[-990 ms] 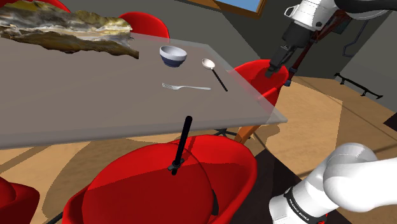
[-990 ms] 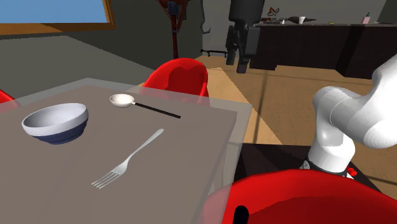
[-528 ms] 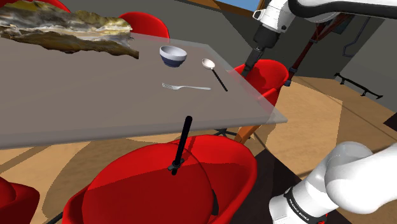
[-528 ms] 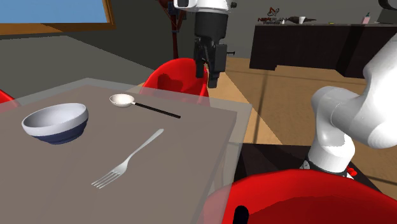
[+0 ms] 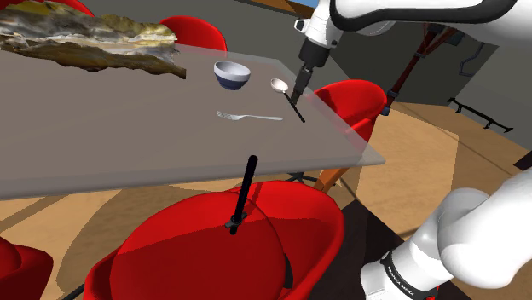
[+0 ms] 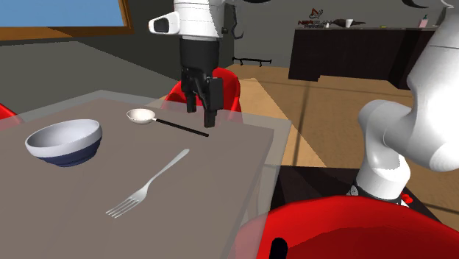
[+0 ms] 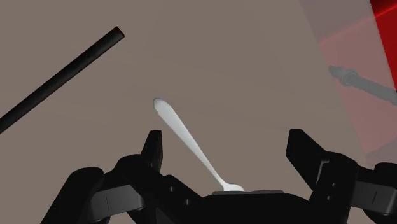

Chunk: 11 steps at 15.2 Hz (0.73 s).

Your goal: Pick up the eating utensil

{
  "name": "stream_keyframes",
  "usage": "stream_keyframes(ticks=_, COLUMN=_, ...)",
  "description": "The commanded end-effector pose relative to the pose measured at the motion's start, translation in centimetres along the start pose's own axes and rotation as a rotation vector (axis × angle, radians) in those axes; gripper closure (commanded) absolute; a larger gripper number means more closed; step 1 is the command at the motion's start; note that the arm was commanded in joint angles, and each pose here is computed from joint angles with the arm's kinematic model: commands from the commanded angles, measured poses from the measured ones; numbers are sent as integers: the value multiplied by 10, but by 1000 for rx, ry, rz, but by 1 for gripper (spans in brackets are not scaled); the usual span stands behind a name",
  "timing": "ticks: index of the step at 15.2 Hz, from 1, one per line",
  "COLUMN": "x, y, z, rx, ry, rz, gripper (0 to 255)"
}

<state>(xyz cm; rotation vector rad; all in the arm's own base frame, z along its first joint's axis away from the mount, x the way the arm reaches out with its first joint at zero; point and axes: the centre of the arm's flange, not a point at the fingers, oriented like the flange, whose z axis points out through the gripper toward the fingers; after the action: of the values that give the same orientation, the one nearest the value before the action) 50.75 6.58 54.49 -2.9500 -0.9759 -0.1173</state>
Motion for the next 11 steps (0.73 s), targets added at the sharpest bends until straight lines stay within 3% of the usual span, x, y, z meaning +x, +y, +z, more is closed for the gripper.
stream_keyframes(ticks=1, x=24, y=-1, z=13, rx=5, ry=-1, rz=-62, gripper=0)
stream_keyframes(ticks=11, x=140, y=-25, z=74, rx=30, ry=-10, rz=-358, gripper=0)
